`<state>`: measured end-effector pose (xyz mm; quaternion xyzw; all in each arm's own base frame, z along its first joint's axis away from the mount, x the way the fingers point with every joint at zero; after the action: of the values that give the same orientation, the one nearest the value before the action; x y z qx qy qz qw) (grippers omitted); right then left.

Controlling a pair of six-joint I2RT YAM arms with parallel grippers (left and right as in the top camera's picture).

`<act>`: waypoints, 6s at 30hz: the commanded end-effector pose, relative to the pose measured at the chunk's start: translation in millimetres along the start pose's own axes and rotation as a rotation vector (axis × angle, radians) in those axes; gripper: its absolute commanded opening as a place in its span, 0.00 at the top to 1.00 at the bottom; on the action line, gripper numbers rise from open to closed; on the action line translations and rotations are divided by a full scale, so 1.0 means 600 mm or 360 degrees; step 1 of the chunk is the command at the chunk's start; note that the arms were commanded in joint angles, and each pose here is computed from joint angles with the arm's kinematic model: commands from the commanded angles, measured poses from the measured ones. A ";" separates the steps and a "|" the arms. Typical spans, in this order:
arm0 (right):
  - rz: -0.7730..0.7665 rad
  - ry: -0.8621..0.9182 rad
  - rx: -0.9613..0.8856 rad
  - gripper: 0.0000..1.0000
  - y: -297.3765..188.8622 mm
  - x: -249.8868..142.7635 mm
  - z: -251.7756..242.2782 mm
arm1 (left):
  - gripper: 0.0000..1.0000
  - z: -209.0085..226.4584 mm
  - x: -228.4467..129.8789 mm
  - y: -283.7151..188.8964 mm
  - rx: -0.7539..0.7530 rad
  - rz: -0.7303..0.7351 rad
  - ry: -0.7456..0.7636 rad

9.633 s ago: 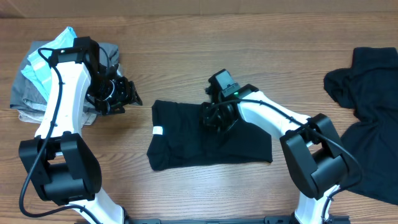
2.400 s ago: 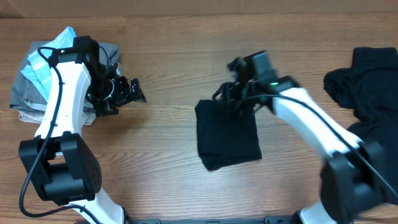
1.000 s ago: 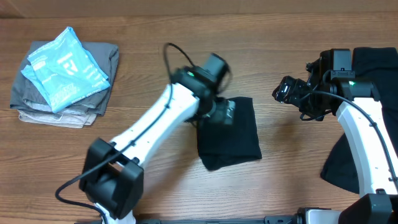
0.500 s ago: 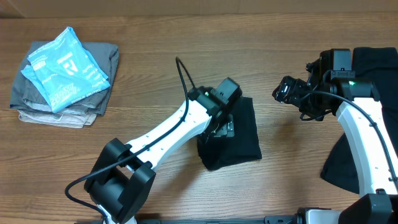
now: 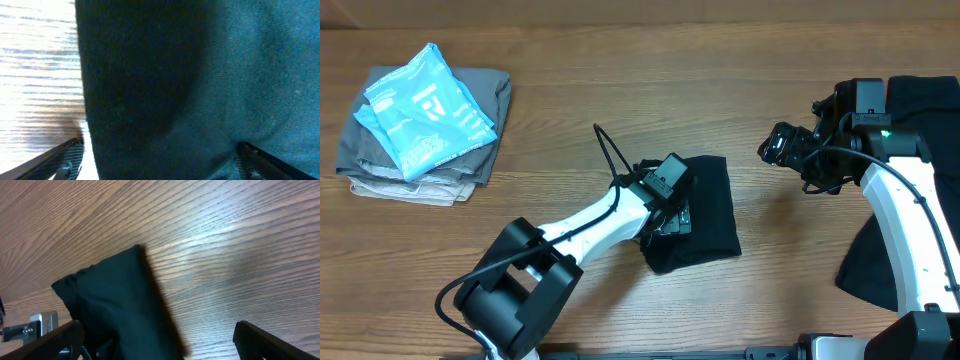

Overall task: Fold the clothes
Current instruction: 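Move the left gripper to the folded black bundle and grasp it, then carry the black bundle with the left gripper onto the grey clothes stack, then lower the bundle onto the stack and release it with the left gripper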

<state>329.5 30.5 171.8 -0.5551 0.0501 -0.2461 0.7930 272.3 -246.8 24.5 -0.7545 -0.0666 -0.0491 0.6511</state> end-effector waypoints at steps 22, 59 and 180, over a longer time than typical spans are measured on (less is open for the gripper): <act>-0.0029 -0.0013 0.0001 0.00 -0.006 0.005 0.002 | 0.77 0.024 -0.029 0.036 0.0044 0.0058 -0.0016; -0.0028 -0.0014 0.0001 0.00 -0.006 0.005 0.002 | 0.96 0.171 0.372 -0.377 0.0398 -0.0758 0.0226; -0.0028 -0.0013 0.0001 0.00 -0.006 0.005 0.002 | 0.11 0.407 0.314 -0.587 -0.0332 -0.0953 -0.0408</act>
<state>329.6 30.4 172.0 -0.5552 0.0495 -0.2462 0.7929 397.5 71.6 355.9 -0.7721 -0.3691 -0.1315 0.5004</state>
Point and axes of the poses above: each gripper's point midway between its finger pads, its own y axis out along the fingers, its own z axis along the line the jaws close on, x = y × z, the point moved 2 cm from there along -y, back along the fingers, and after that the axes turned 4 degrees about y, right-handed, at the moved point
